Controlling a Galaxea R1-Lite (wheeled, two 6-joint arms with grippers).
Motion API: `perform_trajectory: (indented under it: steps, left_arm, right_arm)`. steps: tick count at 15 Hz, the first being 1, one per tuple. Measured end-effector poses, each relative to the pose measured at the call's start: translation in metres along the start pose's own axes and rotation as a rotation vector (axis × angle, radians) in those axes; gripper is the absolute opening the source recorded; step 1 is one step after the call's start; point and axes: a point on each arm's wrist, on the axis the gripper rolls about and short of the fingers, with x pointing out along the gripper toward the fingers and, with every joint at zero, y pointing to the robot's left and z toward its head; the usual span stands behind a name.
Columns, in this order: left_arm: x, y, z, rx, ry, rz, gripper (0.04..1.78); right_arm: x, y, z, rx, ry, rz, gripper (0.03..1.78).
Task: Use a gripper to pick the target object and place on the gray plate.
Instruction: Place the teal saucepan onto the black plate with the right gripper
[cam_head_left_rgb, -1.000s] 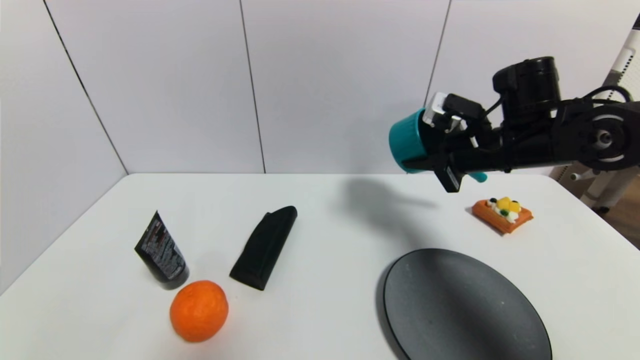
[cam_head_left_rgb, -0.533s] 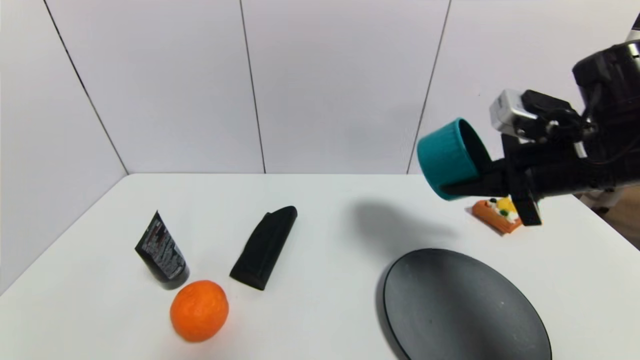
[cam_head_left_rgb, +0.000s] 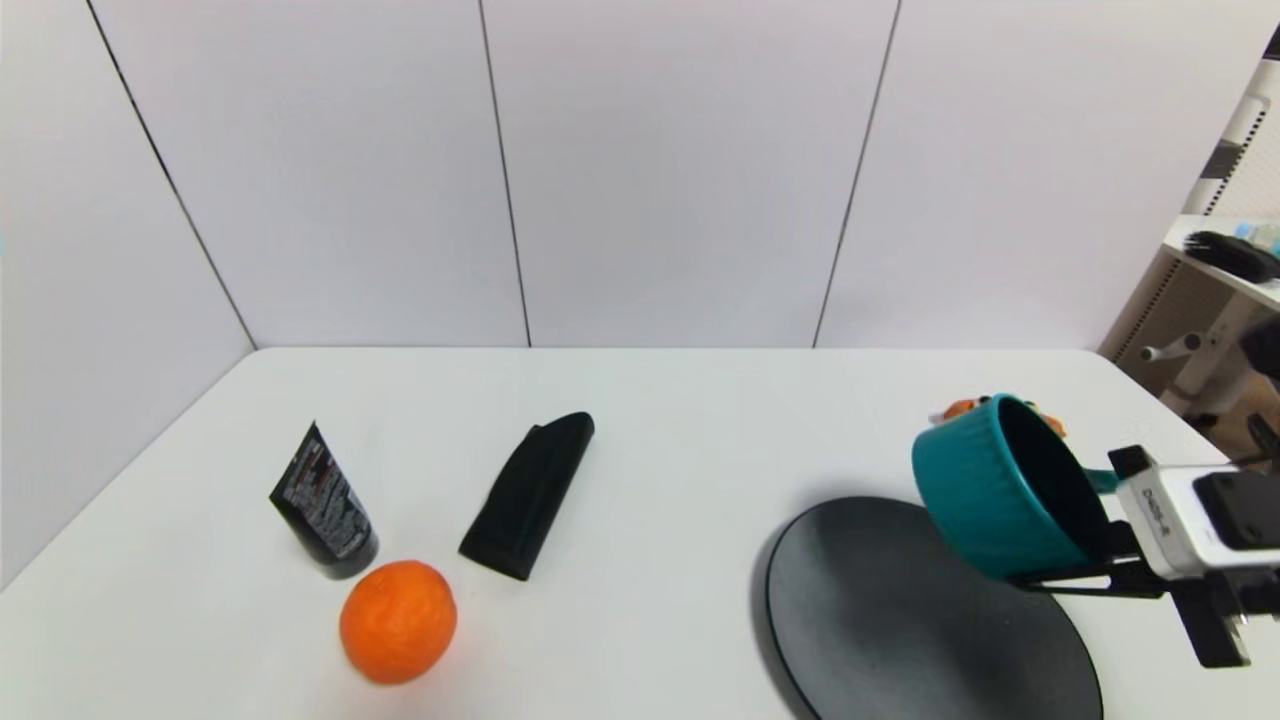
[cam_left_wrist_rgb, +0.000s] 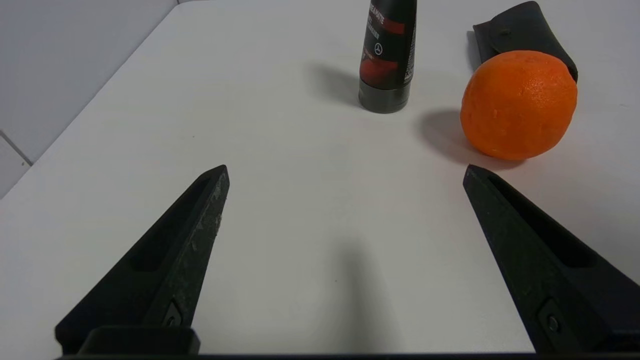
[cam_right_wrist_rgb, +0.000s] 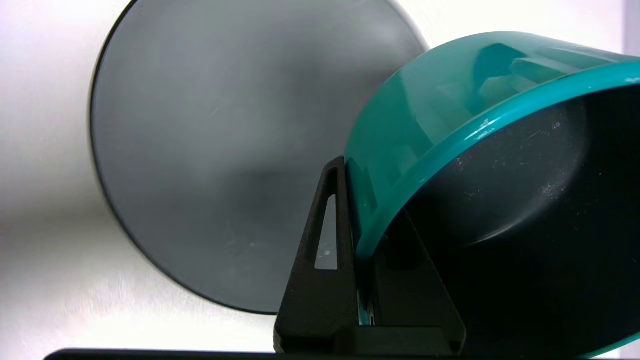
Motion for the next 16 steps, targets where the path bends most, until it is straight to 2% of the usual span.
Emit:
perform_trajectory:
  steps: [3,7,9,10,11,13,16]
  left_arm:
    - [0.000,0.000,0.000,0.000,0.000,0.000,1.69]
    - [0.000,0.000,0.000,0.000,0.000,0.000,1.69]
    - [0.000,0.000,0.000,0.000,0.000,0.000,1.69]
    - [0.000,0.000,0.000,0.000,0.000,0.000,1.69]
    - [0.000,0.000,0.000,-0.001,0.000,0.000,1.69]
    - [0.000,0.000,0.000,-0.001,0.000,0.000,1.69]
    - [0.000,0.000,0.000,0.000,0.000,0.000,1.69]
  right_arm:
    - [0.010,0.013,-0.009,-0.161,-0.001,0.065,0.12]
    - [0.026,0.015,-0.016,-0.271,-0.014,0.135,0.12]
    - [0.030,0.006,-0.018,-0.322,-0.004,0.134,0.12]
    - [0.031,0.001,-0.019,-0.356,0.006,0.134,0.22]
    - [0.033,-0.001,-0.020,-0.374,0.006,0.141,0.40]
    - [0.035,-0.004,-0.022,-0.368,0.007,0.145,0.70]
    - [0.035,-0.005,-0.022,-0.353,0.005,0.142,1.02]
